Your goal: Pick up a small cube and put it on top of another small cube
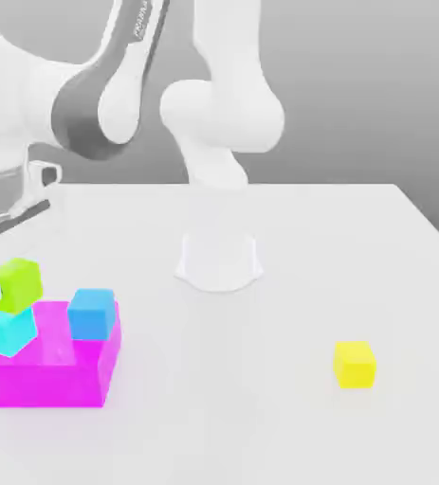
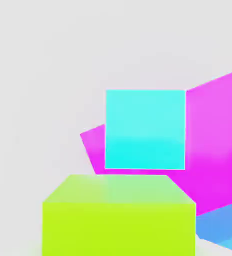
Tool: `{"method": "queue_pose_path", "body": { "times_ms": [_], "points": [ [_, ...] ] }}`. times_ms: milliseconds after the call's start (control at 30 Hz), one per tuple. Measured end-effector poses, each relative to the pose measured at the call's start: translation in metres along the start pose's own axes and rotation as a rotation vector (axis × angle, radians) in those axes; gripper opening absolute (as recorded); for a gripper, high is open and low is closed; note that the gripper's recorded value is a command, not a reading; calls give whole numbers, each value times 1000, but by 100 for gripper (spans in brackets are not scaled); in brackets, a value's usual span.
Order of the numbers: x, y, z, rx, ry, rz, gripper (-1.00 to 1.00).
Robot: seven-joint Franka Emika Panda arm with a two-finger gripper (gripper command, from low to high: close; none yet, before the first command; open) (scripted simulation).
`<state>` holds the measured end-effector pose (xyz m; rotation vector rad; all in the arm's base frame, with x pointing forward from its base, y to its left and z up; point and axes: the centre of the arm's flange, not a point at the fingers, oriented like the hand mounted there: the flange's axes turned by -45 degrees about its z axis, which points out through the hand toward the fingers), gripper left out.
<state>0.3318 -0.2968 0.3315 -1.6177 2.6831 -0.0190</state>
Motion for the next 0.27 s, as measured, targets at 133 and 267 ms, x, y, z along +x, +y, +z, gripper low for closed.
{"method": "queue_pose_path", "body": {
  "times_ms": [133,267],
  "points": [
    [11,5,46,-12,2,29,-100],
    [11,5,56,-12,2,30,100]
  ]
}}
